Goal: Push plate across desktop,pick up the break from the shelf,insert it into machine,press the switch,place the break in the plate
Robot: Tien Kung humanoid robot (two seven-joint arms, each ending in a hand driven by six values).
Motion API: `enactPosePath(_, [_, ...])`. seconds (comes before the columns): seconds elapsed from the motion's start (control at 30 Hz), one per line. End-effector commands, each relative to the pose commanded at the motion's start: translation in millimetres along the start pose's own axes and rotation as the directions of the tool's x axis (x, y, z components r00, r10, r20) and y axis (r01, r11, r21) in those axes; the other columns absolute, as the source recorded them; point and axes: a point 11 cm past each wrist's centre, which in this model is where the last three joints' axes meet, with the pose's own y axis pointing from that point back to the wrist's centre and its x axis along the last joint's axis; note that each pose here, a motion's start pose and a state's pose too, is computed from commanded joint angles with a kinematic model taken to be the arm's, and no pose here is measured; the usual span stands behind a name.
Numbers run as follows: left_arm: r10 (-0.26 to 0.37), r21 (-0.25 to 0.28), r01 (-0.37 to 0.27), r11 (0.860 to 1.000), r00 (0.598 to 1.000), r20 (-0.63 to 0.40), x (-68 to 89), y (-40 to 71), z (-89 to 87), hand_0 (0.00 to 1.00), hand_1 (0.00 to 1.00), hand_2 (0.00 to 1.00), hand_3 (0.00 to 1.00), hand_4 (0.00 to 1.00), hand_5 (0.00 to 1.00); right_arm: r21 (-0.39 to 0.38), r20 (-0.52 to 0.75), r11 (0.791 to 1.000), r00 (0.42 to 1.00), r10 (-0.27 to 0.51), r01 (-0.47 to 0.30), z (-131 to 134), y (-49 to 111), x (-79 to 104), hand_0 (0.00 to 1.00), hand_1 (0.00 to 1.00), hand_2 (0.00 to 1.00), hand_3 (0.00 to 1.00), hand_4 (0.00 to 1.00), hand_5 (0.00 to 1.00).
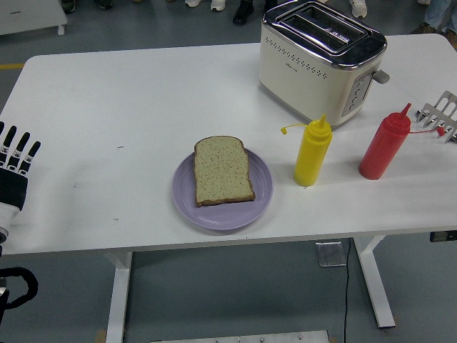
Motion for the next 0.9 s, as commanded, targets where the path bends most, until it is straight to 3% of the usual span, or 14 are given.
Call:
enactPosePath(0.2, [-0.005, 0.0, 0.005, 1.0, 1.0, -0.001, -2.1, -1.1, -0.1, 0.809, 0.859, 0.916, 0.856, 0.636, 0.998, 0.008, 0.046, 0.992, 0.991, 0.123, -0.123, 8.3, 29.9, 48.3, 0.819, 0.784, 0.792, 0.779, 0.485, 0.536])
enactPosePath(0.33, [-0.006, -0.002, 0.006, 1.0, 1.0, -0.001, -2.5, -1.7, 0.7, 0.809, 0.859, 0.916, 0.856, 0.636, 0.998, -0.009, 0.061, 0.984, 0.982, 0.181, -0.18, 21.3, 49.3, 69.7, 0.819, 0.784, 0.792, 0.779, 0.485, 0.536])
enactPosePath(0.57, [-0.01, -0.004, 0.01, 1.0, 1.0, 0.0, -3.7, -2.8, 1.3, 0.808, 0.858, 0.916, 0.855, 0.637, 0.998, -0.045, 0.076, 0.975, 0.972, 0.222, -0.219, 39.6, 68.4, 84.1, 0.824, 0.785, 0.792, 0.78, 0.484, 0.549])
enactPosePath(0.9, [-0.014, 0.001, 0.014, 1.0, 1.0, 0.0, -5.7, -4.1, -0.1, 0.808, 0.858, 0.916, 0.855, 0.637, 0.998, -0.065, 0.101, 0.972, 0.968, 0.231, -0.225, 52.8, 76.7, 87.8, 0.824, 0.785, 0.793, 0.778, 0.482, 0.553])
